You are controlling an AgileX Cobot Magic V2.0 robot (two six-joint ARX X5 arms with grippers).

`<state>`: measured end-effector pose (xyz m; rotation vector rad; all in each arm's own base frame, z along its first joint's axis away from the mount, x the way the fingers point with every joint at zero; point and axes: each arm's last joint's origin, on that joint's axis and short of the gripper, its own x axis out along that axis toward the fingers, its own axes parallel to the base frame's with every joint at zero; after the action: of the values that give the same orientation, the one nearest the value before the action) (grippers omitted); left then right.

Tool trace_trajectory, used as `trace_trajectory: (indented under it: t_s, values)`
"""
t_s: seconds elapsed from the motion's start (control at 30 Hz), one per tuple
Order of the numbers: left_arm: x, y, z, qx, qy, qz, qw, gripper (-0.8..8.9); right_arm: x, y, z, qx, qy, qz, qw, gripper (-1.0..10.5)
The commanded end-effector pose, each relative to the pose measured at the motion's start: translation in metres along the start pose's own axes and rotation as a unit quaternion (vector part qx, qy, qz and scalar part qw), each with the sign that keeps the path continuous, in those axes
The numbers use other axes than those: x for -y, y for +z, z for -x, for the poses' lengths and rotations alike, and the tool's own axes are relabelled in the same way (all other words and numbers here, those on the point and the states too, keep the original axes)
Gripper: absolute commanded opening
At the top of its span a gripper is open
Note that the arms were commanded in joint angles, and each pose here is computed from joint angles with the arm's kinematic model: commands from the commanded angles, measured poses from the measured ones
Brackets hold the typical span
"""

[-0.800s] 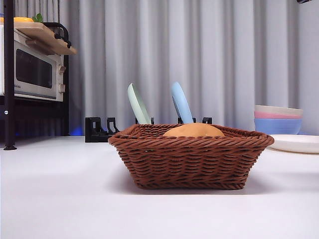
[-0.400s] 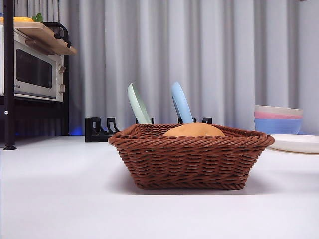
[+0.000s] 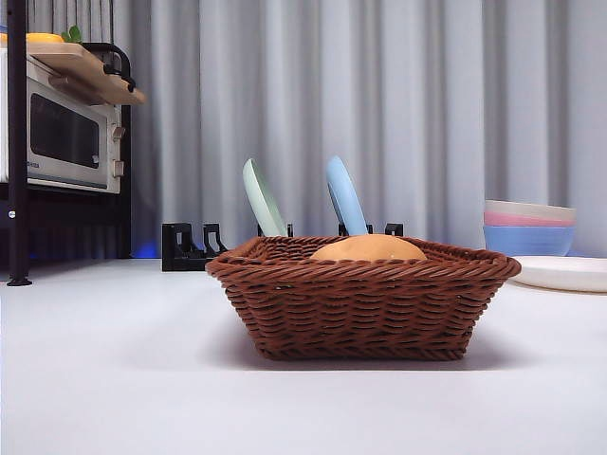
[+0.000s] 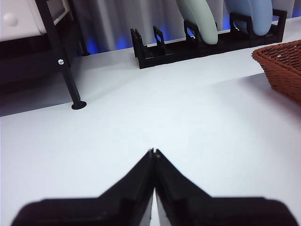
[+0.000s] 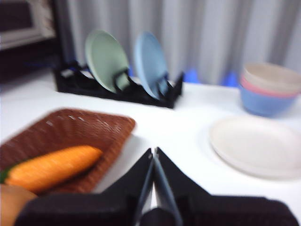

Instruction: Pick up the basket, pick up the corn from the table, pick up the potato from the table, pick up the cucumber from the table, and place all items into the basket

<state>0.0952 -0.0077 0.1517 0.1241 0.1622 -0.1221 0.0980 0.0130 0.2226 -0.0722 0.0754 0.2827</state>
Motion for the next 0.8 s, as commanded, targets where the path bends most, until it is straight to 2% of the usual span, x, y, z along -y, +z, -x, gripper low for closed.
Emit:
trace_trajectory:
  t_s: [0.03,0.2,0.43,0.8]
  values:
    - [0.000,-0.004,-0.001,-0.005,-0.003,-0.002,1.000,-0.03,0.001,-0.021,0.002,0.003,-0.015,0.002,1.000,0.0]
    - [0.000,-0.004,-0.001,-0.005,-0.003,-0.002,1.000,-0.03,-0.001,-0.046,0.004,0.014,-0.023,0.000,1.000,0.0]
    - [0.000,-0.004,-0.001,-0.005,-0.003,-0.002,1.000,-0.03,-0.001,-0.071,-0.003,-0.025,-0.021,-0.023,0.999,0.0]
    - [0.000,-0.004,-0.001,-0.005,-0.003,-0.002,1.000,-0.03,-0.001,-0.073,-0.003,-0.039,-0.020,-0.028,0.999,0.0]
